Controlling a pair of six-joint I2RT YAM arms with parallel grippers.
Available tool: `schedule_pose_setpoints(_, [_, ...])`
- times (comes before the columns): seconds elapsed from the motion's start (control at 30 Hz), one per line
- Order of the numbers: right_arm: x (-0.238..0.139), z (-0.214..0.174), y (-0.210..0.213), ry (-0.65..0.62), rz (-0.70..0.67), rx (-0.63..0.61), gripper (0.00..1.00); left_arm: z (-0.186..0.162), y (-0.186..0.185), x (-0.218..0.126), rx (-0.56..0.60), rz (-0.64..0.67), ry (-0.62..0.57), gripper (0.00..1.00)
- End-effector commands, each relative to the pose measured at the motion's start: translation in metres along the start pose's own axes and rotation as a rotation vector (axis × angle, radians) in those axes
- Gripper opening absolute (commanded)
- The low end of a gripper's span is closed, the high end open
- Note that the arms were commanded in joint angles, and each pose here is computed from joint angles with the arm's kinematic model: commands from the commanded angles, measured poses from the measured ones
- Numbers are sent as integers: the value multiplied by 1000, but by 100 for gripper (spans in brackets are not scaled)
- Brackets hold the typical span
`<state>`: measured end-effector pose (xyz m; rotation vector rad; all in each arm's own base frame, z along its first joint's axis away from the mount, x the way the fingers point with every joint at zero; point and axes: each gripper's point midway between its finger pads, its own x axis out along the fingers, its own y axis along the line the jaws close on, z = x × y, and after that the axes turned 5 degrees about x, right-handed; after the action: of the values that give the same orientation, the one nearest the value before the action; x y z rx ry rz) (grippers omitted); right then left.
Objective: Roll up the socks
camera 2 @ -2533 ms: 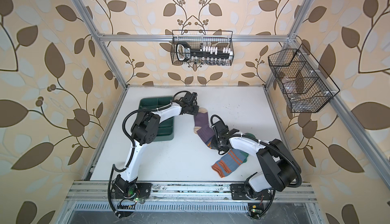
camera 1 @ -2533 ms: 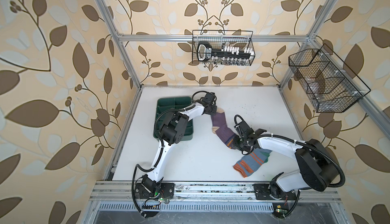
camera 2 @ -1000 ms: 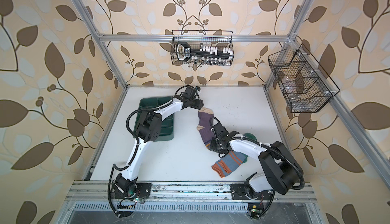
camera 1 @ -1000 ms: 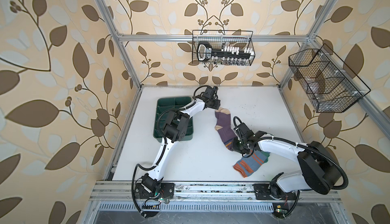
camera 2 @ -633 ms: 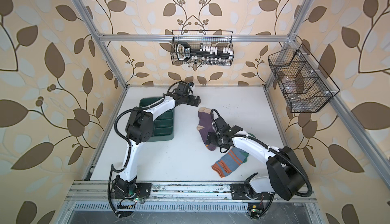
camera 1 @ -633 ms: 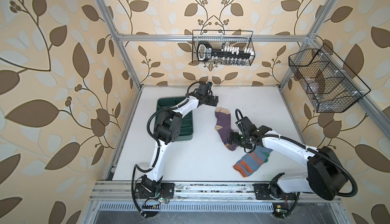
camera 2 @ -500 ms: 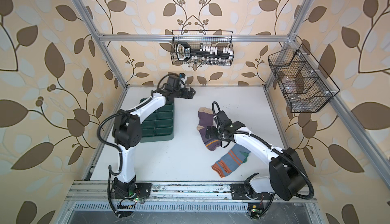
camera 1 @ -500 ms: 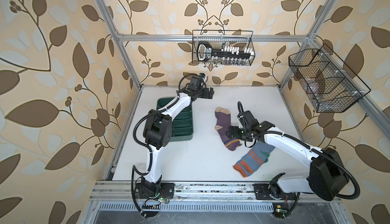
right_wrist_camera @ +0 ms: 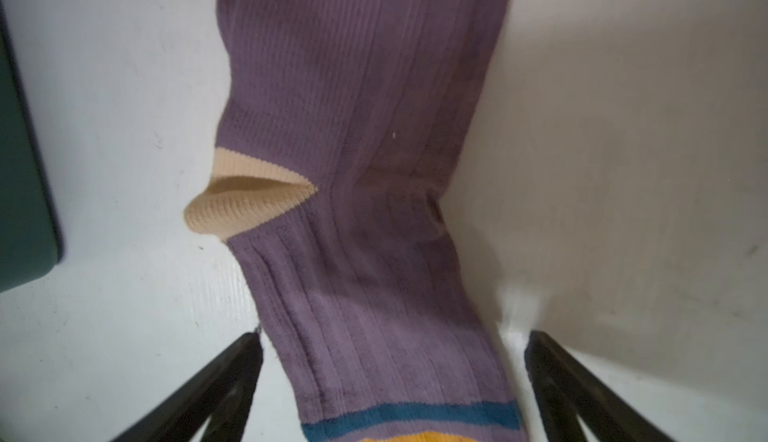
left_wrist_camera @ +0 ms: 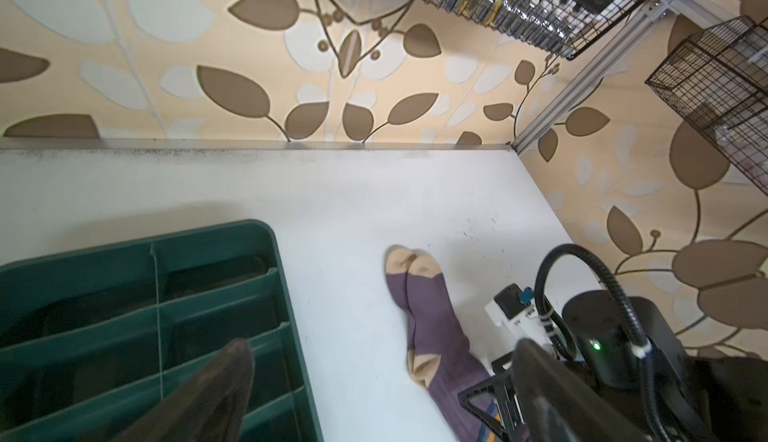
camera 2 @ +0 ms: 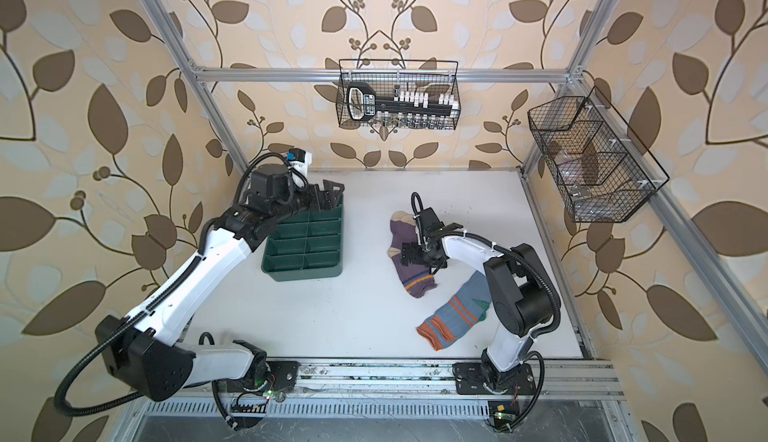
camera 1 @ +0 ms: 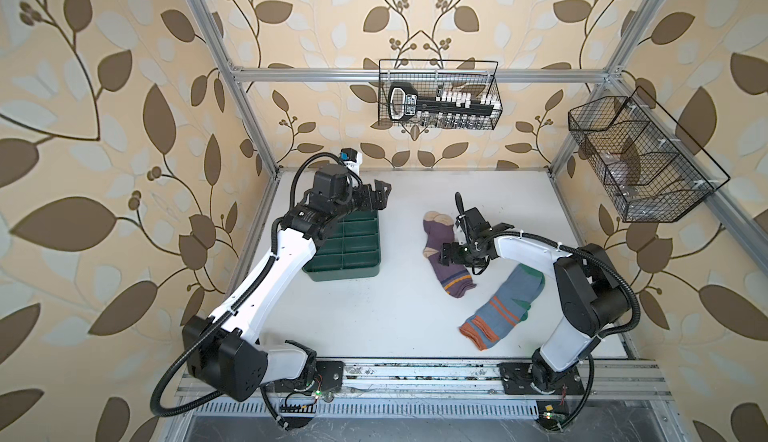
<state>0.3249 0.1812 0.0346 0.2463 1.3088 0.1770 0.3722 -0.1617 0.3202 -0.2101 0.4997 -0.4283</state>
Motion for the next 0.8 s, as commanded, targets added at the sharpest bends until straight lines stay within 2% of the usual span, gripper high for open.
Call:
schedule_pose_setpoints(0.0, [10,-31,23,57,54,-63,100,-2,-9,-31,30,-32,-21,99])
schedule_pose_setpoints(0.17, [21,-83,76,135,138,-142,100,-10,-17,-56,51,-73,-45,99])
schedule_pose_setpoints(0.23, [17,-92,96,138,174,-175,100,-15,-25,-61,76,-115,-46,99])
schedule_pose_setpoints(0.33, [-1,-76,94,67,138,-180,100,-30,-39,-63,165,-160,-18,99])
schedule_pose_setpoints(0.5, [-53,-39,80,-45,168,-185,100,-66,-65,-65,396,-185,59,99])
schedule_pose_setpoints(0.57, [-75,-34,83,-98,181,-265,98,-73,-66,-67,438,-172,60,99])
schedule_pose_setpoints(0.67, [-96,-46,94,-169,185,-462,92,-84,-68,-77,480,-208,49,99])
schedule_pose_setpoints(0.77, [-103,-73,105,-285,154,-759,88,-102,-78,-98,581,-312,10,99])
